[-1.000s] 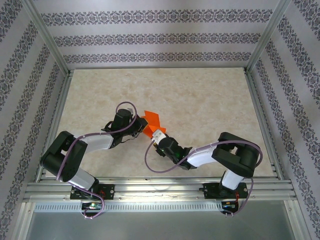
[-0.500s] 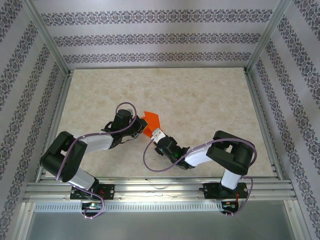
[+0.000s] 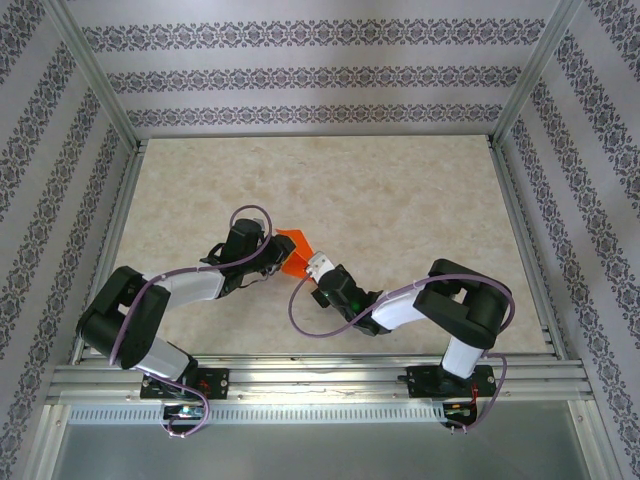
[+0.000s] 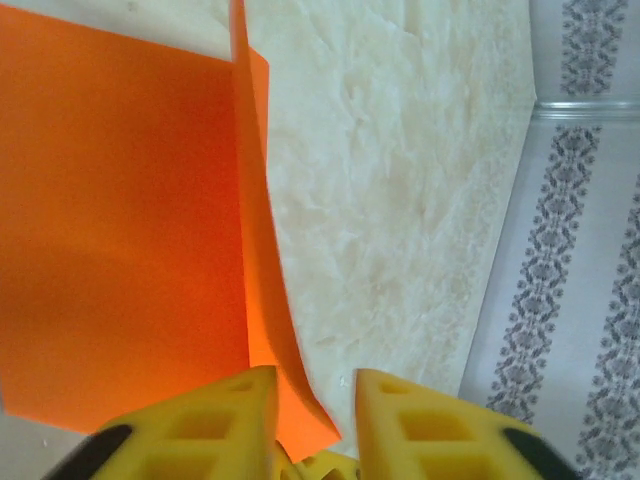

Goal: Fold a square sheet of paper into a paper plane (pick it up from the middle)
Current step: Fourth fold the wing at the center of the table.

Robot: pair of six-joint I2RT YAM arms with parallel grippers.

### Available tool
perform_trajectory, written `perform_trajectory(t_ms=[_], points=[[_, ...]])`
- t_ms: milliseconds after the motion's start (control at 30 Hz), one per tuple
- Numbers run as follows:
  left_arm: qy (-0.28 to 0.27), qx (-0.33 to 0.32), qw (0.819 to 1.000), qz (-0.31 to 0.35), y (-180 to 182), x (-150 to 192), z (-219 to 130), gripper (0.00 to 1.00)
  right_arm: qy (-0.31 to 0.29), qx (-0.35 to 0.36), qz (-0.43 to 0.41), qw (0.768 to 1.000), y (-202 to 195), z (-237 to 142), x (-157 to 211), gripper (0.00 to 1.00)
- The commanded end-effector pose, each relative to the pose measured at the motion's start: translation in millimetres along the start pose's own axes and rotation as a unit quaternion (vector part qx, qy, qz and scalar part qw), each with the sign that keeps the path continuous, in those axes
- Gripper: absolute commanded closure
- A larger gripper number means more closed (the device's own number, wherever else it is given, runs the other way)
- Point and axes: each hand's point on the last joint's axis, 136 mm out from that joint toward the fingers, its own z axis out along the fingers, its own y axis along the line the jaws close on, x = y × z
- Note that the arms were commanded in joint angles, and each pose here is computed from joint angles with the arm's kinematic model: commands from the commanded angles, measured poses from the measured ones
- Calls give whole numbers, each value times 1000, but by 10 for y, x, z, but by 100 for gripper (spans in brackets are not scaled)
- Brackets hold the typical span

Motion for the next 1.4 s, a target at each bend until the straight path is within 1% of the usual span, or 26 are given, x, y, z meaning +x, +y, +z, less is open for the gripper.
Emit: perform_trajectory(t_ms=[0, 100, 267, 333, 467, 567, 700, 867, 933, 1067, 1367], points=[[-7, -17, 1000, 23, -28, -4, -62, 59, -14, -15, 17, 1000, 2, -34, -62, 98], [-13, -30, 999, 28, 1, -38, -84, 48, -14, -20, 20, 1000, 7, -36, -57, 99], [-1, -33, 999, 26, 43, -79, -38, 44, -13, -43, 26, 999, 63, -29, -51, 99], [10, -31, 999, 23, 46, -97, 4, 43, -13, -48, 29, 998, 73, -29, -47, 99], [15, -30, 999, 24, 34, -133, 42, 44, -12, -49, 30, 998, 74, -30, -40, 99], [22, -33, 999, 21, 51, -154, 70, 48, -14, -50, 31, 998, 68, -32, -48, 99], [25, -34, 999, 19, 76, -165, 80, 60, -13, -54, 31, 998, 78, -40, -40, 98], [20, -37, 999, 18, 109, -193, 46, 78, -7, -67, 35, 997, 91, -56, 9, 93], [18, -36, 999, 18, 108, -205, 34, 83, -3, -75, 36, 997, 108, -65, 43, 92], [18, -36, 999, 19, 102, -226, 25, 87, 2, -78, 39, 996, 103, -65, 73, 90], [19, -33, 999, 19, 89, -228, 25, 90, 7, -75, 47, 996, 56, -64, 96, 88]])
